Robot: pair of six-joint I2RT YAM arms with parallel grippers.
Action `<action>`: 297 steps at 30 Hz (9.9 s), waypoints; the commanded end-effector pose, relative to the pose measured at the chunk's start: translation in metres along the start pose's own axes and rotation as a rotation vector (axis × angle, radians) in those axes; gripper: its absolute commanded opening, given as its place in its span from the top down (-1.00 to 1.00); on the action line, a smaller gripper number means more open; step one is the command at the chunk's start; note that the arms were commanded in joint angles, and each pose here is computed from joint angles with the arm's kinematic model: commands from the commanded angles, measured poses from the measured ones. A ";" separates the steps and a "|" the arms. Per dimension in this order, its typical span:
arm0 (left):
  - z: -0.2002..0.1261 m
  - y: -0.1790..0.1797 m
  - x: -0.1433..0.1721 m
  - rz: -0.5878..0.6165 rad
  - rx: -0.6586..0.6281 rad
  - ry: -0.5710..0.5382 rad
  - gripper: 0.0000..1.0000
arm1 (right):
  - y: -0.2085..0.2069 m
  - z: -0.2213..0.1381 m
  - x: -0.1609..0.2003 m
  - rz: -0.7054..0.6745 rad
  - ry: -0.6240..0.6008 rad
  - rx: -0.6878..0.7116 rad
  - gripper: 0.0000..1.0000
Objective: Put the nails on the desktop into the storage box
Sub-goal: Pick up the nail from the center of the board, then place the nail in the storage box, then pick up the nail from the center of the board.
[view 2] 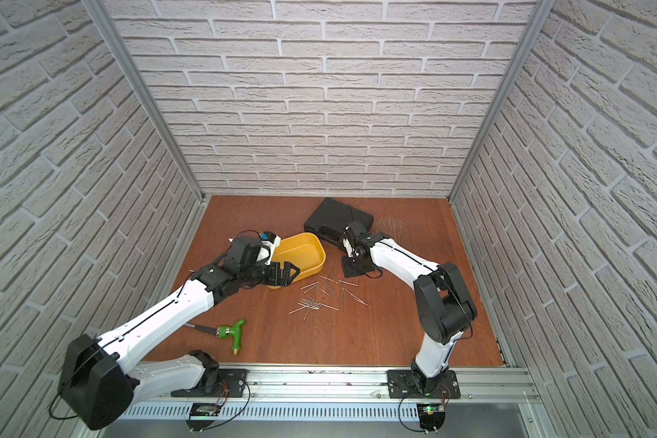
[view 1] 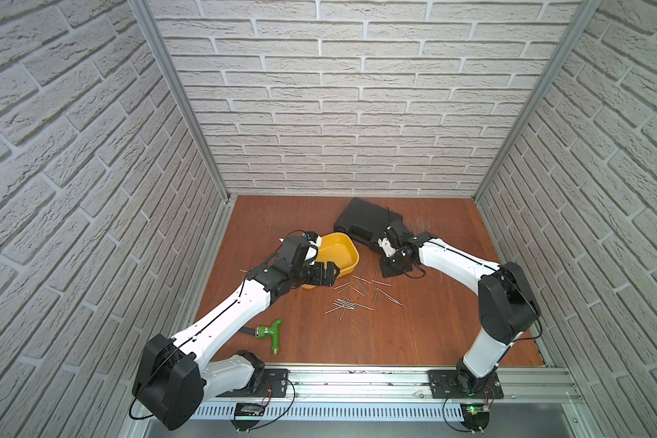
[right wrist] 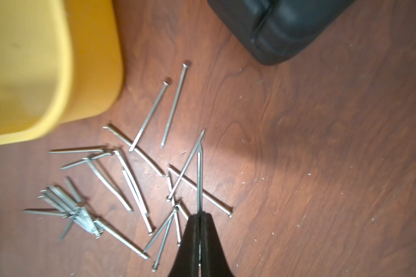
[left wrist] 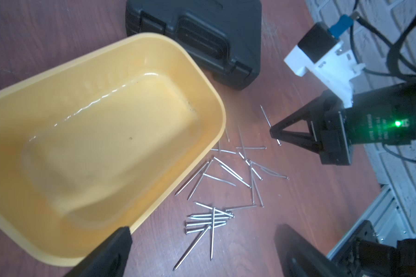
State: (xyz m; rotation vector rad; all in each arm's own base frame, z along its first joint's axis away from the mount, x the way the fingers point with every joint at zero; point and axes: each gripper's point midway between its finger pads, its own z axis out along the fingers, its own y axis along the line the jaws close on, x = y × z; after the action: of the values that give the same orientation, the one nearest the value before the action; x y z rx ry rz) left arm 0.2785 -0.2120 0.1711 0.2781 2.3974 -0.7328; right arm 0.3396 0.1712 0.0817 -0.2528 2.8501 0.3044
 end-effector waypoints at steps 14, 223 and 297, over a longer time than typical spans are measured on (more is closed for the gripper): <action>-0.017 -0.052 -0.047 -0.097 0.440 -0.206 -0.91 | 0.086 -0.099 -0.005 0.049 -0.175 -0.709 0.95; 0.095 0.144 -0.009 -0.404 -0.240 0.408 0.48 | -0.005 -0.009 0.060 -0.233 0.116 0.063 -0.24; 0.032 0.035 0.005 -0.310 0.010 0.262 0.08 | -0.009 0.030 0.065 -0.209 0.217 0.047 0.86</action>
State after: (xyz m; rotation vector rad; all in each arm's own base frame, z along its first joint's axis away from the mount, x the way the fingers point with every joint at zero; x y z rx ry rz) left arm 0.3025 -0.1955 0.1283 -0.0102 2.7520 -0.8493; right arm 0.2961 0.1540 0.0191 -0.6359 3.0075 0.1027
